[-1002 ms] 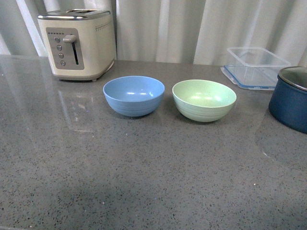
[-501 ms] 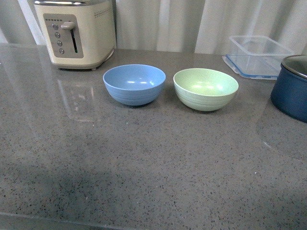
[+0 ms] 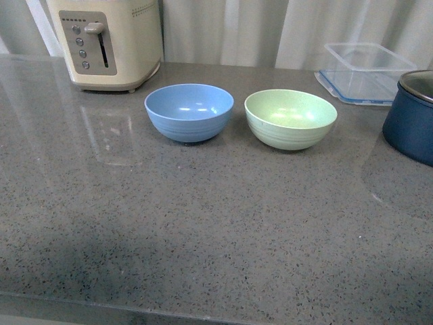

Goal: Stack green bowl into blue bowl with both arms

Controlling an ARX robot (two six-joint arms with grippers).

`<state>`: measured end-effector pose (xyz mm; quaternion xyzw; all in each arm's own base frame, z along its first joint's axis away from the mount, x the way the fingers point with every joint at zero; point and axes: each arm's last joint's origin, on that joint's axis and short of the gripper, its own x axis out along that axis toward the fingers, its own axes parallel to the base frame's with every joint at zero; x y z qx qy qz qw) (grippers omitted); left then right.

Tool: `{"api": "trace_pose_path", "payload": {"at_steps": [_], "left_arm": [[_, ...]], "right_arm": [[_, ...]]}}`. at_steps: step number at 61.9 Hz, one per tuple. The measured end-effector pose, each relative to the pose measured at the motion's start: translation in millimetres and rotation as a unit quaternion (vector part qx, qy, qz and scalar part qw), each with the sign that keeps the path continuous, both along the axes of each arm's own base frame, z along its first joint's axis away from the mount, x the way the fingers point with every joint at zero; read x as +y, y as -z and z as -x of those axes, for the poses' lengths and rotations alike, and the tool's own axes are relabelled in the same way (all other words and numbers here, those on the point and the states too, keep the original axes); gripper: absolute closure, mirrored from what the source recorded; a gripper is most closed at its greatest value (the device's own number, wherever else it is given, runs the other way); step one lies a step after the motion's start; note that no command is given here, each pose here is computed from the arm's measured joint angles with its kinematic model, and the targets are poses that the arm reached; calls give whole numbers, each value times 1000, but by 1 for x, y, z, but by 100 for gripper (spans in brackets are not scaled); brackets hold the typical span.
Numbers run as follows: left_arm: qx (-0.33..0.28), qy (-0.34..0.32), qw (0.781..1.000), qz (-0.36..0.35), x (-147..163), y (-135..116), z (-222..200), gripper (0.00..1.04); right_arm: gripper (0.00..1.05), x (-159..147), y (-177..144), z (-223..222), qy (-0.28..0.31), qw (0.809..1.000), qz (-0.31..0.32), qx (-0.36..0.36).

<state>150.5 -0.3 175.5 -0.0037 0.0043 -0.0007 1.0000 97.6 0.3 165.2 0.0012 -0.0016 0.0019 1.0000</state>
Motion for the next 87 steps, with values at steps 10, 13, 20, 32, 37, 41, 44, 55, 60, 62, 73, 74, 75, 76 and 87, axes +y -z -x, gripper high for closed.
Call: {"api": "trace_pose_path", "payload": {"at_steps": [10,13,20,32,37,41,44,55,60,62,73,74,75,76,87], "left_arm": [[-6,-1,1000,0,0,8,9,101],[-6,-1,1000,0,0,7,10,101],[-9,0,1000,0,0,5,15,101],[-14,0,1000,0,0,3,23,101],[-14,0,1000,0,0,2,25,101],[-16,0,1000,0,0,2,27,101],[-16,0,1000,0,0,2,28,101],[-17,0,1000,0,0,1,34,101],[-17,0,1000,0,0,1,36,101],[-16,0,1000,0,0,2,37,101],[-16,0,1000,0,0,2,40,101],[-17,0,1000,0,0,2,40,101],[-17,0,1000,0,0,2,41,101],[-16,0,1000,0,0,2,41,101],[1,0,1000,0,0,7,50,101]], "right_arm": [[10,0,0,0,0,1000,0,0],[10,0,0,0,0,1000,0,0],[10,0,0,0,0,1000,0,0],[10,0,0,0,0,1000,0,0],[10,0,0,0,0,1000,0,0],[10,0,0,0,0,1000,0,0],[10,0,0,0,0,1000,0,0],[10,0,0,0,0,1000,0,0],[10,0,0,0,0,1000,0,0],[10,0,0,0,0,1000,0,0],[10,0,0,0,0,1000,0,0],[10,0,0,0,0,1000,0,0],[10,0,0,0,0,1000,0,0],[10,0,0,0,0,1000,0,0],[10,0,0,0,0,1000,0,0]]}}
